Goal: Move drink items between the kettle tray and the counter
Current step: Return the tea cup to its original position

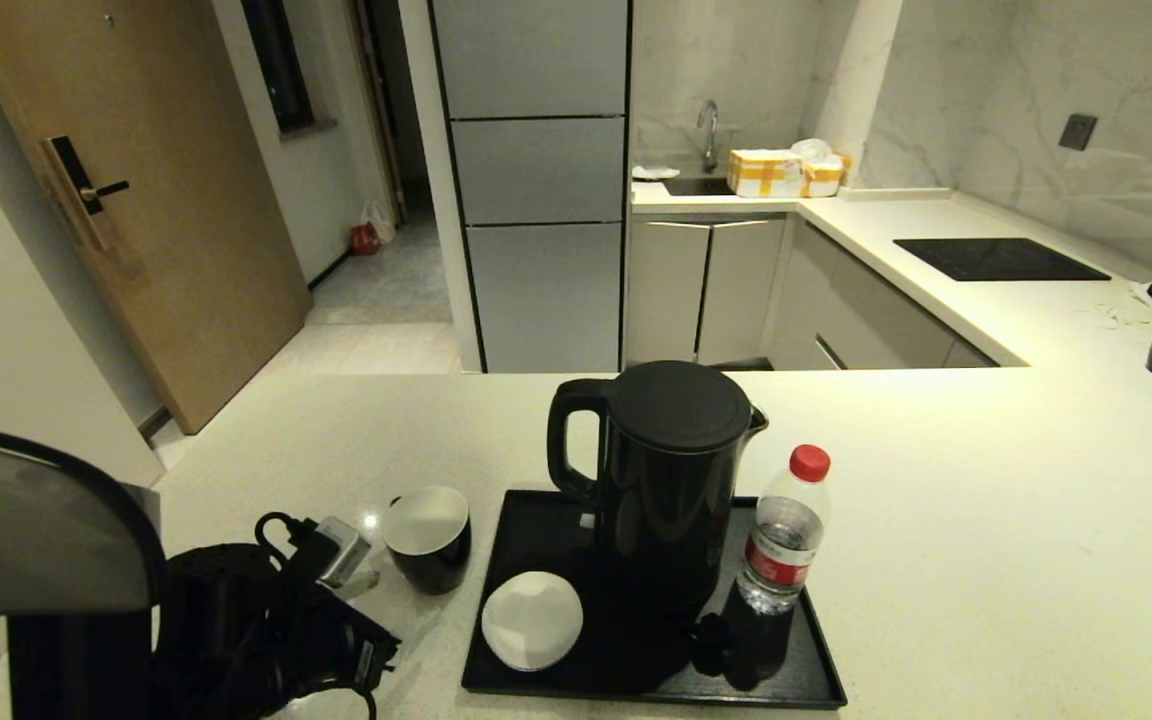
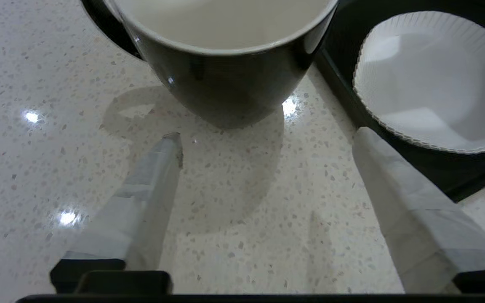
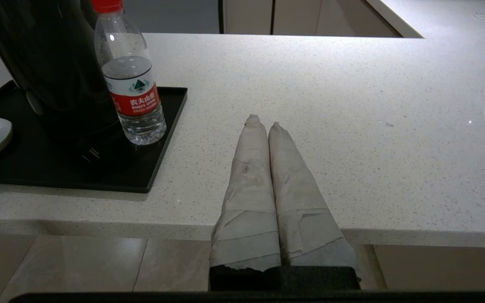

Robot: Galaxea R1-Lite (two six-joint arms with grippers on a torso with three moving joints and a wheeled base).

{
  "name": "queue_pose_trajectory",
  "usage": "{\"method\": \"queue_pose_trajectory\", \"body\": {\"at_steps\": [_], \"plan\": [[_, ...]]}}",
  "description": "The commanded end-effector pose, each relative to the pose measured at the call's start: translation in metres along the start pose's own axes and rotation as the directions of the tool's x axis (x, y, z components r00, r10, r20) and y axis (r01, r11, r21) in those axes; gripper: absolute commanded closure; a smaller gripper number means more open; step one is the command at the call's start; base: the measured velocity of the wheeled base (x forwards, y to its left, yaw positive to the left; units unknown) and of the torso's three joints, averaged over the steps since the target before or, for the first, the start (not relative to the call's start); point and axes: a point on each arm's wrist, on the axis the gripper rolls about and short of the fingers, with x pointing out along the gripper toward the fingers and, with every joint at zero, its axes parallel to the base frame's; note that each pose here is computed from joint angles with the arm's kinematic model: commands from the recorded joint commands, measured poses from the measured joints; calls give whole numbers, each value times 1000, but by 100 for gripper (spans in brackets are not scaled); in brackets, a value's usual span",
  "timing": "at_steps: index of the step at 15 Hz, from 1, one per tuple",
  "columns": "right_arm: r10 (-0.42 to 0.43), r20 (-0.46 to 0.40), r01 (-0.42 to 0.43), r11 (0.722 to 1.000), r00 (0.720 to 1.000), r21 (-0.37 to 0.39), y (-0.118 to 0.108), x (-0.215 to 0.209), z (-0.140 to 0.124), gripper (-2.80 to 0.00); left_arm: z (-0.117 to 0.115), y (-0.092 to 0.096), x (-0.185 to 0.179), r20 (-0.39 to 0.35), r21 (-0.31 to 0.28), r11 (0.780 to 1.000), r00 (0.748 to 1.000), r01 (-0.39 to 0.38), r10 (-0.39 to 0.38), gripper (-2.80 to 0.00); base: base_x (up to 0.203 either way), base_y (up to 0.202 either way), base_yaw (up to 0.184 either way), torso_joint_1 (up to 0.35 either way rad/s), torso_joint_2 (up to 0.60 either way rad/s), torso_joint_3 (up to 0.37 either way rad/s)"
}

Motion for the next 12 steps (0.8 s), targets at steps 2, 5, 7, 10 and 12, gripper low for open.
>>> {"method": "queue_pose_trajectory", "body": {"at_steps": [2,5,7,10,12], "plan": [[1,-1,-1,1000,1000,-1,0,0,0,0,0,1,7,5,4,1000,1000,3,-3,-280,0,0,0,0,0,0],[0,-1,0,1000,1000,-1,0,0,0,0,3,3,11,24,9,1000,1000,-1,1,-280,0,0,0,0,0,0],[1,-2,-1,1000,1000,-1,0,0,0,0,11,7,21,70,21,1000,998,-10,9,-280,0,0,0,0,0,0],[0,-1,0,1000,1000,-1,0,0,0,0,18,11,33,108,38,999,994,-19,14,-280,0,0,0,0,0,0],[1,-1,-1,1000,1000,-1,0,0,0,0,18,12,38,112,42,999,993,-30,25,-280,0,0,0,0,0,0]]}}
